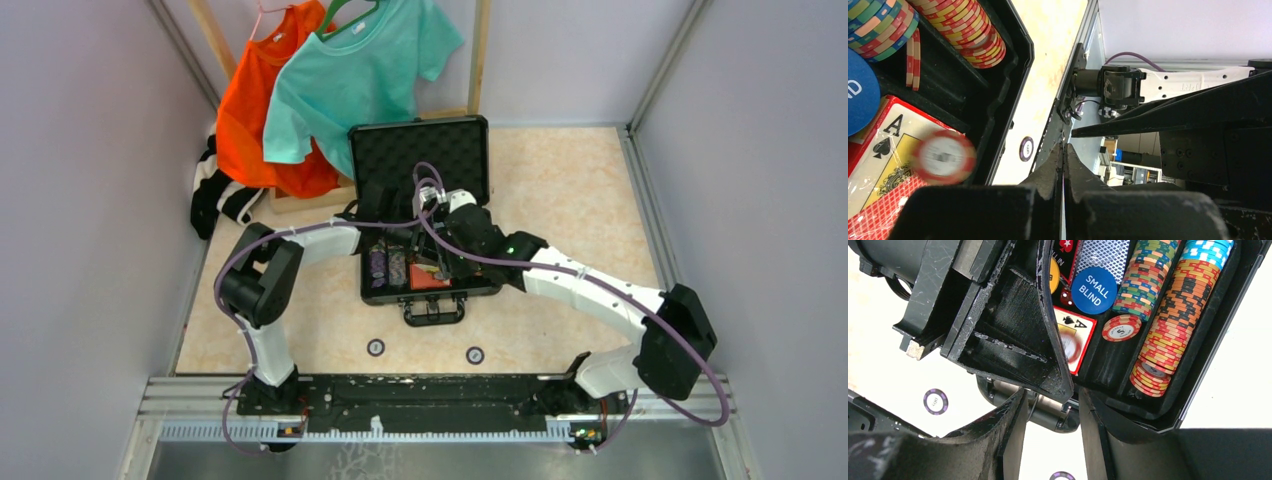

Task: Pack up texas hold em set

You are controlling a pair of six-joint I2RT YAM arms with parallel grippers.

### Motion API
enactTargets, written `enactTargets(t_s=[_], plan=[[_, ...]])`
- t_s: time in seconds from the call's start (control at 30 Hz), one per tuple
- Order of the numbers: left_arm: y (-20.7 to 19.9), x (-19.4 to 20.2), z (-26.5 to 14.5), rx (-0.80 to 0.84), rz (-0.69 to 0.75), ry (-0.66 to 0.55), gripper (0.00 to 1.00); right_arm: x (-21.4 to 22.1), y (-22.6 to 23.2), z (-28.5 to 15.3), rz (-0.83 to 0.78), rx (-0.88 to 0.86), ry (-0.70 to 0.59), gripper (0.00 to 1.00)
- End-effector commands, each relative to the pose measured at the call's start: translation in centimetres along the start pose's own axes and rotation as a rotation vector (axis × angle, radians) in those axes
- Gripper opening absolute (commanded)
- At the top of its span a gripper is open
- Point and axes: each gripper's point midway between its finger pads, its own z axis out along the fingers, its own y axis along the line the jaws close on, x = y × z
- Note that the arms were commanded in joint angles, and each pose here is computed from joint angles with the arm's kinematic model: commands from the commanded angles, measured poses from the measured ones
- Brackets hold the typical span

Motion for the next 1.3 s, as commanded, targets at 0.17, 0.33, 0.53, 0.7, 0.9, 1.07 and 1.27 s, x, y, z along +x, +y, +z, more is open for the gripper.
enactTargets(t_s=[0.17,0.33,0.53,0.7,0.9,1.07,1.27], plan=[[0.4,-0.2,0.6,0.008,0.028,0.006,0.0,-2.6,0.7,0.4,0.003,-0.006,-0.091,0.43],[3.6,-3.1,-1.5,-0.225,0.044,-0.132,0.21,-1.4,-0.6,1.3,0.006,0.053,-0.083,0.47],[7.0,-6.6,-7.5,-0.526,0.025,-0.403,0.37,-2.2,-1.1,1.4,0.056,0.03,-0.137,0.47],[8.8,-6.8,-11.6,-0.66,-0.032,-0.538,0.42,-1.8,-1.5,3.2,0.079,0.022,-0.105,0.49],[7.2,-6.6,-15.7,-0.767,0.057,-0.713,0.43,-0.3,-1.2,6.8,0.011,0.073,0.001,0.51],[5.8,-5.9,-18.5,-0.817,0.11,-0.854,0.43,-0.7,-0.4,8.3,0.01,0.072,0.011,0.55],[6.2,-5.0,-19.0,-0.831,0.124,-0.884,0.44,0.1,-0.1,10.3,0.001,0.084,0.059,0.58]])
